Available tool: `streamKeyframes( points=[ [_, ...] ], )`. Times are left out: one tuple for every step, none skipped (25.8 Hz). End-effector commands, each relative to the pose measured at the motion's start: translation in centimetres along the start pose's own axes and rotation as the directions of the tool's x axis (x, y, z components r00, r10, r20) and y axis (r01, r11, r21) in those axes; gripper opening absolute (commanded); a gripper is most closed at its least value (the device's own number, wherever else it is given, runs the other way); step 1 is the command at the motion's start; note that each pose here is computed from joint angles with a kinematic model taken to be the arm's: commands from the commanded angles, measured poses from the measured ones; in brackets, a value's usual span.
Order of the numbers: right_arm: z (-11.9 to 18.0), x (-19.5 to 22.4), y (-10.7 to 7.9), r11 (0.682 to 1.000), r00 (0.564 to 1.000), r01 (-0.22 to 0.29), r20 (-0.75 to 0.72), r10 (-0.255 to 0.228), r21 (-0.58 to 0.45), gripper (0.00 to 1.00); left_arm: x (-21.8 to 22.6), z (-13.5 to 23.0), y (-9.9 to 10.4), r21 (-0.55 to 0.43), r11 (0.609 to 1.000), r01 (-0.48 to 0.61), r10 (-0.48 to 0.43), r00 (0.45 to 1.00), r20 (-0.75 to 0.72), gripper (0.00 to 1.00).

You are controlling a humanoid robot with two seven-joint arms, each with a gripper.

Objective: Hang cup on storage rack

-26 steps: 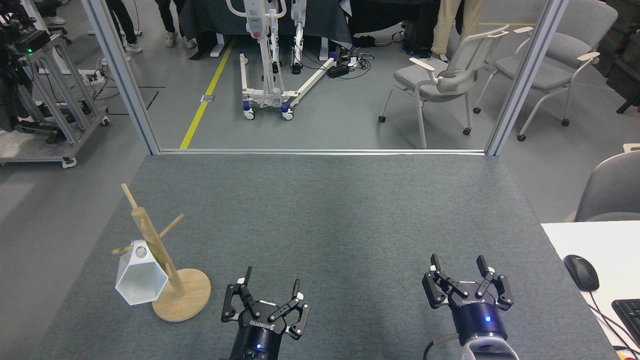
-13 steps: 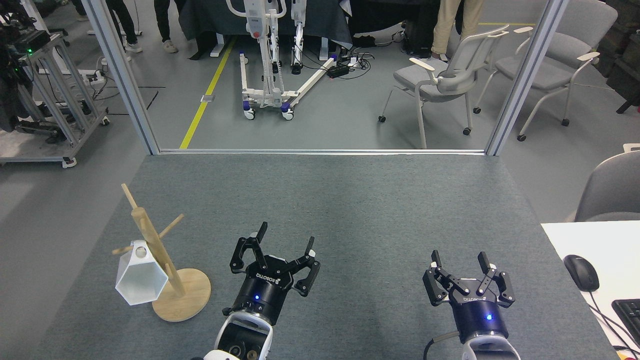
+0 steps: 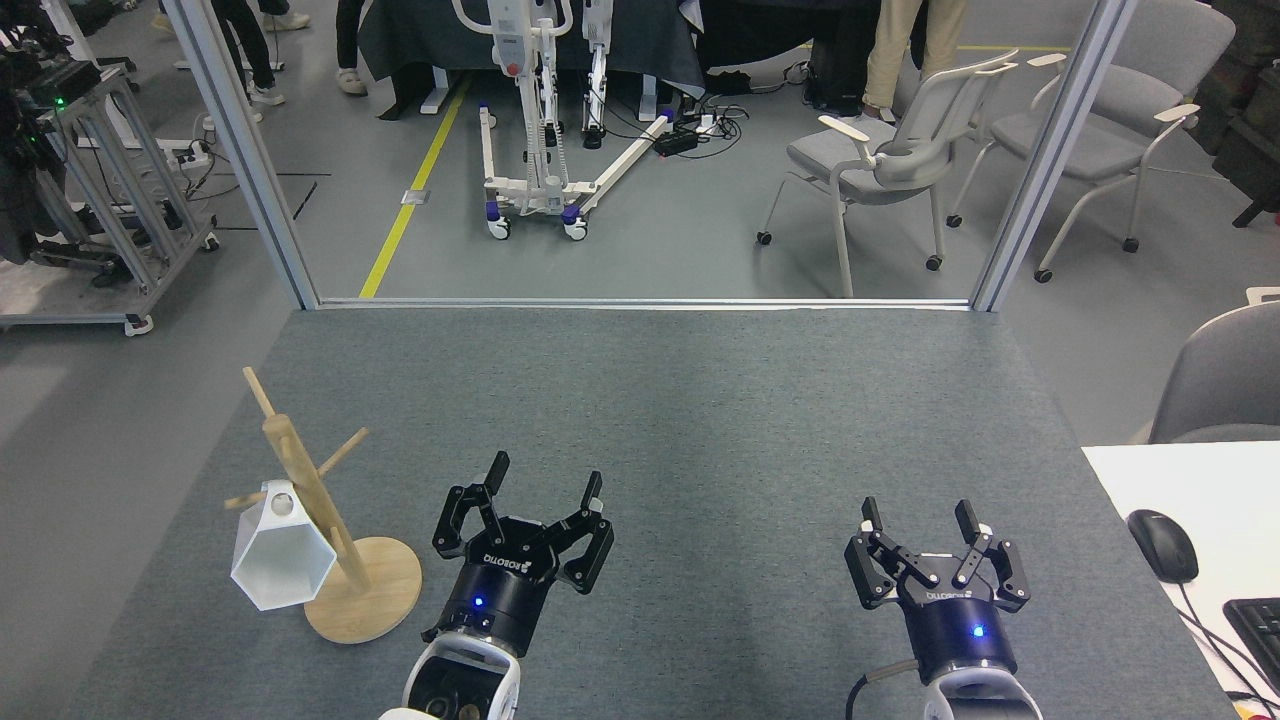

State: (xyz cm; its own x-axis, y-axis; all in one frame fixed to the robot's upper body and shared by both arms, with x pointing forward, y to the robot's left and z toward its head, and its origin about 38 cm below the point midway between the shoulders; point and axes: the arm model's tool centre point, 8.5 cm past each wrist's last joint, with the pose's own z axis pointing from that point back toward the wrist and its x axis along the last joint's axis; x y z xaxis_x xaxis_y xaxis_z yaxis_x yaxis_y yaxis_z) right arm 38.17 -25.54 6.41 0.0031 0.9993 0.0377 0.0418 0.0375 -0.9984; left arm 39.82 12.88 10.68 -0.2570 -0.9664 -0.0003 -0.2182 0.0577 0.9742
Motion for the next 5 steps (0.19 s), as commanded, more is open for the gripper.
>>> streamKeyframes(
  points=[
    [-0.02, 0.08, -0.02, 1.000, 1.000, 0.002, 0.000, -0.002, 0.000, 1.00, -0.01, 0.06, 0.04, 0.001, 1.000, -0.004, 0.004, 1.000, -0.004, 1.00],
    [-0.02, 0.14, -0.01, 1.000, 1.000, 0.004, 0.000, -0.004, 0.000, 0.99, -0.09, 0.06, 0.03, -0.001, 1.000, -0.005, 0.005, 1.000, -0.007, 1.00],
    [-0.02, 0.14, -0.02, 1.000, 1.000, 0.004, 0.000, -0.004, -0.002, 1.00, -0.04, 0.05, 0.04, 0.000, 1.000, -0.006, 0.006, 1.000, -0.007, 1.00],
    [0.03, 0.13, 0.03, 1.000, 1.000, 0.005, 0.000, -0.005, -0.001, 0.99, -0.06, 0.06, -0.05, -0.002, 1.000, -0.009, 0.009, 1.000, -0.008, 1.00],
    [-0.02, 0.19, -0.01, 1.000, 1.000, 0.007, 0.000, -0.007, -0.002, 1.00, -0.06, 0.06, -0.07, -0.004, 1.000, -0.012, 0.012, 1.000, -0.008, 1.00]
  ],
)
